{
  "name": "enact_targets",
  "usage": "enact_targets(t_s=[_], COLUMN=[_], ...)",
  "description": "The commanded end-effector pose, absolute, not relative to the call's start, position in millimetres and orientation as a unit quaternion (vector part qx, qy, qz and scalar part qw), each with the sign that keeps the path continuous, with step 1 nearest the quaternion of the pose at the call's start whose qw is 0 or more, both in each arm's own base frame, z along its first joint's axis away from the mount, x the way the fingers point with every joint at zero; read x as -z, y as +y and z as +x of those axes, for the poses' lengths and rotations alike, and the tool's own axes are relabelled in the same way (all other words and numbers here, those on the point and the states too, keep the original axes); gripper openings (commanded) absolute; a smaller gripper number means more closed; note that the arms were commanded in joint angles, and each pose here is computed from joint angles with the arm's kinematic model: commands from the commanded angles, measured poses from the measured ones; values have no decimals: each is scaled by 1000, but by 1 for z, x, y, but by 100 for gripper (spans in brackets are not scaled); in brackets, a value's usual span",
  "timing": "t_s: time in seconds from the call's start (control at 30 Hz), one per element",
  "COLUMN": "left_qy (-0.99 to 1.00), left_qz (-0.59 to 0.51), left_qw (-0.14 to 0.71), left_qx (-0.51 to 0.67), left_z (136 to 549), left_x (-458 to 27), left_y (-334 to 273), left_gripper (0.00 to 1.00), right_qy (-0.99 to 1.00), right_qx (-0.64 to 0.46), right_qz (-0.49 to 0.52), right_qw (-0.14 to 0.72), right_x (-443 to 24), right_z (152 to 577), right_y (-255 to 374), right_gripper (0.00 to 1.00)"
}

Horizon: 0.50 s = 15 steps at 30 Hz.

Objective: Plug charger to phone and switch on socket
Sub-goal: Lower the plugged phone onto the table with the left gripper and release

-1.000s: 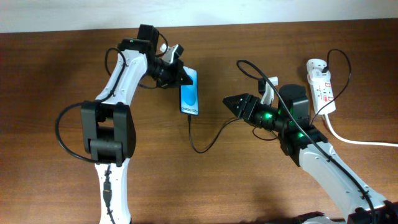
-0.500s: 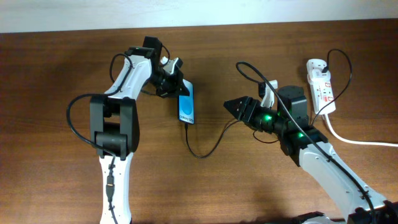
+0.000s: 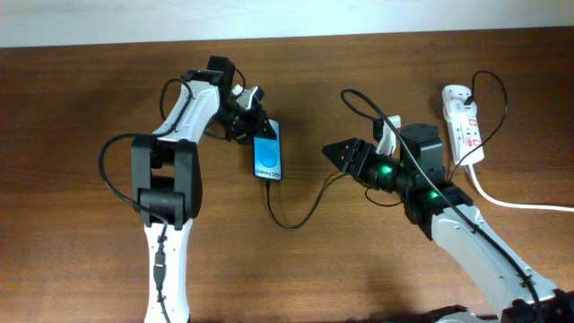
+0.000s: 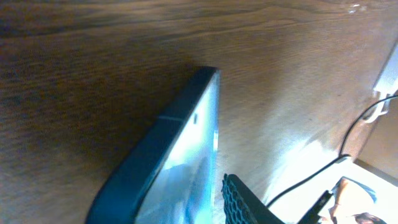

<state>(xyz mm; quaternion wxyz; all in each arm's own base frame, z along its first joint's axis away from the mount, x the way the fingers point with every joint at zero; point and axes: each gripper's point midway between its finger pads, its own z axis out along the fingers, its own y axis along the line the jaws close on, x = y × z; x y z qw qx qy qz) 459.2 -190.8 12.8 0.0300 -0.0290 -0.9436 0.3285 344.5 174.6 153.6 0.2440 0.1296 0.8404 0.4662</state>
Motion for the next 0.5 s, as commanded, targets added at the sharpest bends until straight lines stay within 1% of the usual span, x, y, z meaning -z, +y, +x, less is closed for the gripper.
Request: enact_targets(t_s=[0.0,0.13,0.17,0.2,0.23,0.33,0.4,0.43,0.47], left_qy=[-954,-970,-973,-978,-984,-995,-997,-997,-997], left_qz=[-29,-14,-9,-2,5,10,6,6,1], left_qw=[30,21,19,17,13,3,-3,-6,-11], left_qx=[-298,-243,-228,-209,-179,-101,-80,-81,-81], left_z=[461,468,470,472,475,481,484,485,488], left_x=[0,7,7,6,6,3,0,-3,-8], left_y=[-180,-151,-141,-129,-114,-82,-75,-75,-75], left_gripper=[38,42,46,52,54,56,56,55,54], right_qy=[843,844,844,845,846,848,850,851,853], right_qx=[-458,-458,-457,-457,-456,-453,-449,-446,-441], right_qz=[130,130,130,131,130,123,119,115,114], right_qw=[249,248,247,246,245,247,250,254,254], right_x=[-150,-150,-149,-149,-148,-147,-146,-147,-148], right_z=[346,346,346,345,345,344,344,345,345], right_y=[172,172,172,172,172,172,170,168,165], right_gripper=[69,70,74,80,85,93,96,100,99])
